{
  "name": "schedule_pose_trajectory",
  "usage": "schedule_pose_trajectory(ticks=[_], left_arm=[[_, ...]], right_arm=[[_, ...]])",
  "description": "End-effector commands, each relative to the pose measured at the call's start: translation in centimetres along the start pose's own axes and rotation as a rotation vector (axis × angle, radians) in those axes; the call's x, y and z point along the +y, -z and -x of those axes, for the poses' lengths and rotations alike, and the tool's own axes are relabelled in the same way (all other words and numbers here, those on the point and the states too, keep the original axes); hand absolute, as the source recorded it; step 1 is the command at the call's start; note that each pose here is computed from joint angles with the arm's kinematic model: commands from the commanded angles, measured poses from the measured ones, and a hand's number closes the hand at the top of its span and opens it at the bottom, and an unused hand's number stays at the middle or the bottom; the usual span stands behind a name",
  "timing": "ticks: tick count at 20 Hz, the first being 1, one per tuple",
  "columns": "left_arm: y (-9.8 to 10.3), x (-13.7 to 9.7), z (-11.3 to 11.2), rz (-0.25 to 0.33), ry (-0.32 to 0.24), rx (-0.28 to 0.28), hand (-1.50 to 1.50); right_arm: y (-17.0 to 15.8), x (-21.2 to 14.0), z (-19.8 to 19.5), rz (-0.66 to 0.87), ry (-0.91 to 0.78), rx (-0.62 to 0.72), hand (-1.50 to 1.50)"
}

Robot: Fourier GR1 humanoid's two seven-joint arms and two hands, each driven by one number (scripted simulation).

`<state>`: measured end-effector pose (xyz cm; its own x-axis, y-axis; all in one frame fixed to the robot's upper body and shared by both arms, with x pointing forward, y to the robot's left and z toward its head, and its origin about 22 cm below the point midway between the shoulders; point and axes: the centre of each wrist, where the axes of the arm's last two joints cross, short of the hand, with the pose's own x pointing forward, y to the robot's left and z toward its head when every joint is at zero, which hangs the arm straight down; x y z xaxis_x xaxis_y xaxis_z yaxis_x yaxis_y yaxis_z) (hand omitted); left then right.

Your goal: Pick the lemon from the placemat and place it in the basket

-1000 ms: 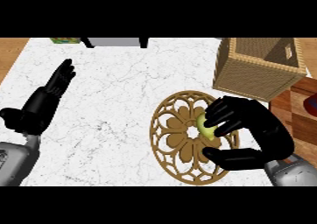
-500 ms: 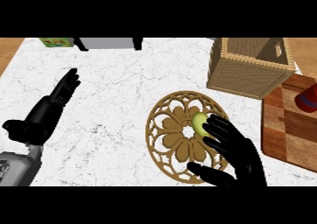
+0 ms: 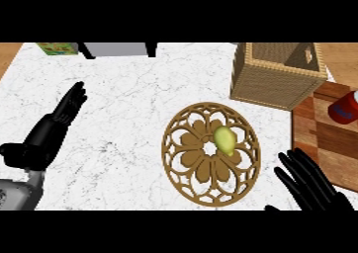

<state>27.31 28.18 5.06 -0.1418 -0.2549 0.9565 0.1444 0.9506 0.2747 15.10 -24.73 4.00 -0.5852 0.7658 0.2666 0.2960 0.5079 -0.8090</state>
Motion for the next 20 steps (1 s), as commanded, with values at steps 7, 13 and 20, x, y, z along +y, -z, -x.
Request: schedule_pose_trajectory(ticks=[7,13,20], left_arm=[[1.0,-0.8,-1.2,0.033,-0.007,-0.003,0.0],[-0.2,-2.2,-0.7,0.045,0.004,-0.015,0.0],[1.3,-1.6,-1.0,0.029,-0.01,-0.028,0.0]], right_arm=[[-0.2,-7.8,-4.9,-0.267,-0.064,0.105,-1.5],[-3.4,-8.3,-2.6,-0.222,-0.07,0.116,-1.5],[-1.9,-4.1,-0.5,-0.159,0.023,0.11,-1.5]])
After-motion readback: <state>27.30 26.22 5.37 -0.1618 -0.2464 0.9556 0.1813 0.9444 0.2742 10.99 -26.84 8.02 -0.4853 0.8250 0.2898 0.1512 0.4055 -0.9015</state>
